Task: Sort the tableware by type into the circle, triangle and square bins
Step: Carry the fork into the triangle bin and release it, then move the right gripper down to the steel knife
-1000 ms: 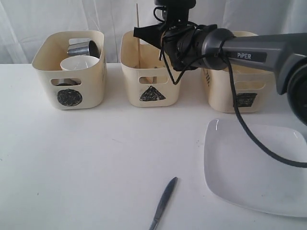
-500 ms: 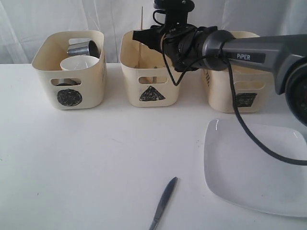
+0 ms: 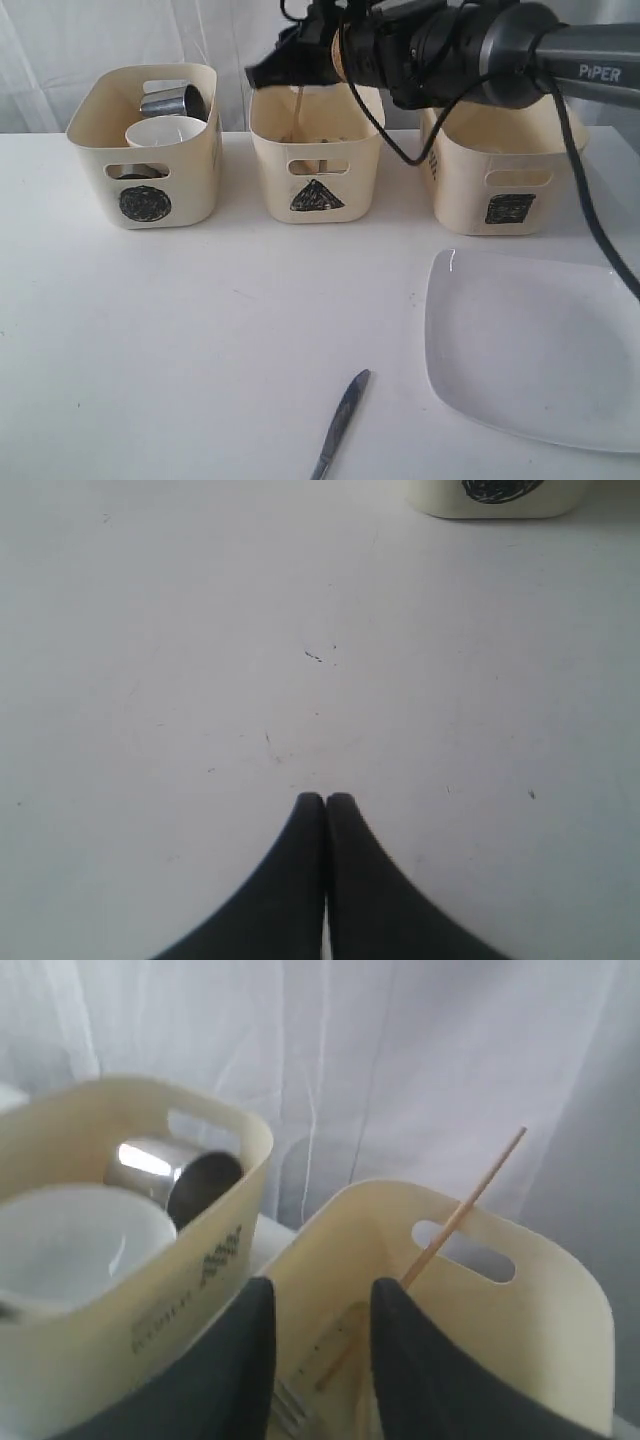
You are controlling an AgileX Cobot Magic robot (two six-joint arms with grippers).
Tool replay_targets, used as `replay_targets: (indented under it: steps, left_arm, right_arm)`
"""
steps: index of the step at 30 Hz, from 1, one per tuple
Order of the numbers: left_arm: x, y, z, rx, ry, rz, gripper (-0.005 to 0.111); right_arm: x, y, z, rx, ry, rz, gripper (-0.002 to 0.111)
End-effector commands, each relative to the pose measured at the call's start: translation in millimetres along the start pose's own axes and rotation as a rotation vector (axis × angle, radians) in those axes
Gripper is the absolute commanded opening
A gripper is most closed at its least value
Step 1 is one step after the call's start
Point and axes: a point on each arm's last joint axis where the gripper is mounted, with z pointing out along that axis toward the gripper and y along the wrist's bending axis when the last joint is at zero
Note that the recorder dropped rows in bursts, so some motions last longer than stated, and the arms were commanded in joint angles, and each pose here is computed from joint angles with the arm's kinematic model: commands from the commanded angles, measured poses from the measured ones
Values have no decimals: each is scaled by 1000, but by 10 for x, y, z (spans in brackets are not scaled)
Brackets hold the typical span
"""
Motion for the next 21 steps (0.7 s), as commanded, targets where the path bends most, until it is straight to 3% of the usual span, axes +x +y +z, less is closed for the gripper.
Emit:
replay_targets:
  steps: [1, 6, 9, 11, 13, 18, 21]
  left_arm:
    - [30, -8, 2, 6, 23, -10, 0]
    - [30, -8, 2, 6, 23, -10, 0]
    - [30, -8, 2, 6, 23, -10, 0]
    - [30, -8, 2, 6, 23, -10, 0]
    - [30, -8, 2, 6, 23, -10, 0]
    - [30, -8, 2, 6, 23, -10, 0]
    - [30, -8, 2, 6, 23, -10, 0]
  right_arm:
    - [188, 4, -117, -22, 61, -477, 29]
    - [363, -79, -296, 150, 233, -1059, 28]
    - [424, -137, -459, 362, 389, -1130, 23]
    - [440, -144, -614, 516, 493, -938, 15]
    - [460, -102, -764, 559, 583, -722, 2]
    - [349, 132, -1042, 291, 546, -170, 0]
    - [274, 224, -1293, 217, 609, 154, 0]
